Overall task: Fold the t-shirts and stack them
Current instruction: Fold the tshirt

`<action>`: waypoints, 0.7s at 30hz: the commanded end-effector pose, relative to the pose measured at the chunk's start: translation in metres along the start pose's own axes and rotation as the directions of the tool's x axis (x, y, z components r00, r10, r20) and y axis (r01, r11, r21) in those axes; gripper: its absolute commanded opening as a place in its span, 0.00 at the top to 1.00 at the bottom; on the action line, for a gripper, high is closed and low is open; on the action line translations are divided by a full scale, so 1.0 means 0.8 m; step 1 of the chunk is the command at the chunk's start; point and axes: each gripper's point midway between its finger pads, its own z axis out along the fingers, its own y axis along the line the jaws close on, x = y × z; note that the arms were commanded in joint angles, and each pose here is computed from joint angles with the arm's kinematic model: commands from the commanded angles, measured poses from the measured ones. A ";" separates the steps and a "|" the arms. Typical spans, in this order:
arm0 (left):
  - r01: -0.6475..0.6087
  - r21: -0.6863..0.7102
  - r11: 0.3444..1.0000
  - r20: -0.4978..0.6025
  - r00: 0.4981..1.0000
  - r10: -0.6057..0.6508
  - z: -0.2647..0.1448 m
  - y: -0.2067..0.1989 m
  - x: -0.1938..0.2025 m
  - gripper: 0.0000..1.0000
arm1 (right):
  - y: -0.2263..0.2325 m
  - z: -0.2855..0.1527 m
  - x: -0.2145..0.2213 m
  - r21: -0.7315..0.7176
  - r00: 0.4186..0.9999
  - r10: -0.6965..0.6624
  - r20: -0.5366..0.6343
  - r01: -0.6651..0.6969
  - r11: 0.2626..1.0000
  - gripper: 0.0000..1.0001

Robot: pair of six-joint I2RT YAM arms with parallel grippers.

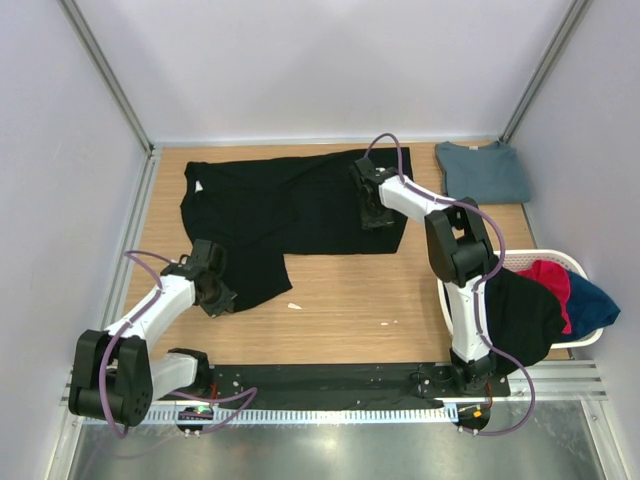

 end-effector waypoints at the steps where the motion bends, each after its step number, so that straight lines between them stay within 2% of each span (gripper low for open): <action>1: -0.013 -0.005 1.000 0.022 1.000 0.013 -0.003 0.002 -0.004 1.00 | -0.005 0.000 -0.007 0.033 0.999 -0.010 0.037 0.009 0.999 0.66; 2: -0.013 -0.006 1.000 0.025 1.000 0.013 -0.003 0.002 -0.005 1.00 | -0.006 0.000 -0.008 0.035 0.999 -0.009 0.041 0.008 0.999 0.75; 4: -0.016 -0.004 1.000 0.028 0.999 0.016 -0.004 0.001 -0.006 1.00 | -0.007 -0.003 -0.014 0.040 0.999 -0.007 0.050 0.005 0.999 0.82; 5: -0.016 -0.006 1.000 0.029 0.999 0.016 -0.005 0.002 -0.006 1.00 | -0.009 -0.005 -0.016 0.046 0.998 -0.008 0.056 0.005 0.999 0.90; 7: -0.019 -0.005 1.000 0.032 0.999 0.019 -0.007 0.001 -0.008 1.00 | -0.012 -0.011 -0.021 0.053 0.997 -0.005 0.072 0.002 0.999 0.99; 13: -0.026 0.005 1.000 0.057 0.998 0.025 -0.021 -0.006 -0.019 1.00 | -0.040 -0.025 -0.027 0.089 0.995 0.017 0.093 -0.025 0.996 0.99; 17: -0.038 0.027 0.999 0.109 0.993 0.035 -0.046 -0.021 -0.040 1.00 | -0.062 -0.051 -0.042 0.067 0.989 0.063 0.134 -0.072 0.995 0.99; 21: -0.062 0.095 0.994 0.204 0.978 0.042 -0.093 -0.054 -0.079 1.00 | -0.085 -0.085 -0.066 0.036 0.971 0.136 0.194 -0.146 0.989 0.99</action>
